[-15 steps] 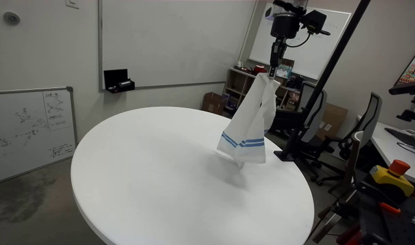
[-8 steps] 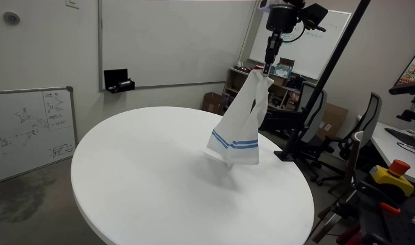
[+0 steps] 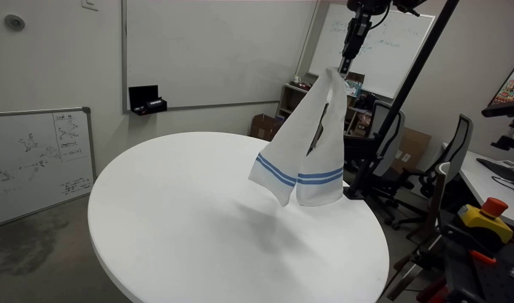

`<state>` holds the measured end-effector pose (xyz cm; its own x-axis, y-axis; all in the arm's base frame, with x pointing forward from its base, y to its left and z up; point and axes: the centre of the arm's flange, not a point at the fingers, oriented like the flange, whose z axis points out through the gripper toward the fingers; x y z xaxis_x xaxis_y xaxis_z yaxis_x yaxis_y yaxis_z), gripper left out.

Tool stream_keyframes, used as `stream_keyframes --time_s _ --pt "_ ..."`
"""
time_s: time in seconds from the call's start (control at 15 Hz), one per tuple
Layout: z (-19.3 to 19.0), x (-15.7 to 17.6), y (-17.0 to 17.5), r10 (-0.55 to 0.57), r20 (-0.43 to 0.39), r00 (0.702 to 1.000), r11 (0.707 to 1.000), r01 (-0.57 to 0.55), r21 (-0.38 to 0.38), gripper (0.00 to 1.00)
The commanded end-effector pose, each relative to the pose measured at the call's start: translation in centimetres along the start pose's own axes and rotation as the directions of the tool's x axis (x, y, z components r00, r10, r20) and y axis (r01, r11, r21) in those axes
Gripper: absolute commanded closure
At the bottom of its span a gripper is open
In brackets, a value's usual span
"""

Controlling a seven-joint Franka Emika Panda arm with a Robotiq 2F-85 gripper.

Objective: Pick up the towel and put it on the black object

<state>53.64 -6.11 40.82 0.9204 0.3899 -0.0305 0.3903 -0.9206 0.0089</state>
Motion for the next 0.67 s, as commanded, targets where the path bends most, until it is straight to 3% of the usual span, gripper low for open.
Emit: stream_keyframes --time_s 0.0,0.33,0.6 --pt "-0.7 -3.2 -2.3 -0.082 0.018 0.996 0.996 0.082 0.018 0.99" --pt "3.5 -4.0 -5.3 -0.23 0.155 0.961 0.972 0.233 -0.006 0.99" --pt "8.5 -3.4 -7.9 -0.288 0.182 0.94 0.947 0.308 -0.094 0.99"
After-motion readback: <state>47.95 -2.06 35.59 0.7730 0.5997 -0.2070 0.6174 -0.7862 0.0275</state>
